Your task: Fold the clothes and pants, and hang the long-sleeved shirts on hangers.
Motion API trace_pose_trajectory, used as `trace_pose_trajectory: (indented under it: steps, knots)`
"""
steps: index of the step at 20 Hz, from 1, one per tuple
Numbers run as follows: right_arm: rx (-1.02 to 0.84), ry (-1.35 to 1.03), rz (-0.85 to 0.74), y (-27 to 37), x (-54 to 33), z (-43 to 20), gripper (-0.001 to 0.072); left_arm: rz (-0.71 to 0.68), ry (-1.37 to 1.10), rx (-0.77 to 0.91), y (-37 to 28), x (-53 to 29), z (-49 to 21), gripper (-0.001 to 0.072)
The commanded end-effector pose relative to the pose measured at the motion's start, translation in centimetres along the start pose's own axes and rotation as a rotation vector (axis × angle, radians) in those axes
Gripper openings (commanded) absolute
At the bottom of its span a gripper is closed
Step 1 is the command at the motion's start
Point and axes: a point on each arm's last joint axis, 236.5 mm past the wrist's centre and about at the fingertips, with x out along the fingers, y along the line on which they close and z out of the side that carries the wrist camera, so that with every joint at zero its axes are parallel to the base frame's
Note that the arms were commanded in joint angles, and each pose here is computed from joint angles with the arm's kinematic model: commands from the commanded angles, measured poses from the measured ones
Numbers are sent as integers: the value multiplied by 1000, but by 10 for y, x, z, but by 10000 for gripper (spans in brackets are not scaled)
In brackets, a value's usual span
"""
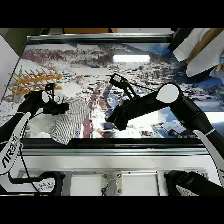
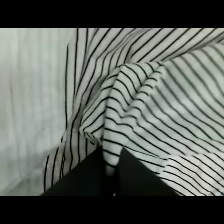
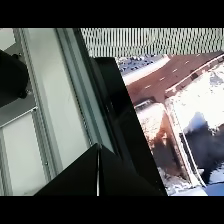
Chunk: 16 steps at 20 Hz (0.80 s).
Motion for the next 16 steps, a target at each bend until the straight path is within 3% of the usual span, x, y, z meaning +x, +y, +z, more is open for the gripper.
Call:
trace_pose_trajectory:
  steps: [1,3,7,11,16]
  knots:
    - [30,-43,-102,-25,-15,10,17,-39,-80,41,-26,-27,20,13]
    - [97,-88,-287,-65,-59,19,17,-80,-239,137,-61,-92,57,13]
    - [254,-322,-672,-113,-196,39,17,-257,-682,396,-173,-303,83,13]
    - [243,-587,-859,-90,-298,53,17,-548,-1094,612,-257,-501,13,13]
    - [163,-748,-978,-48,-358,59,16,-835,-1315,694,-278,-631,-65,13]
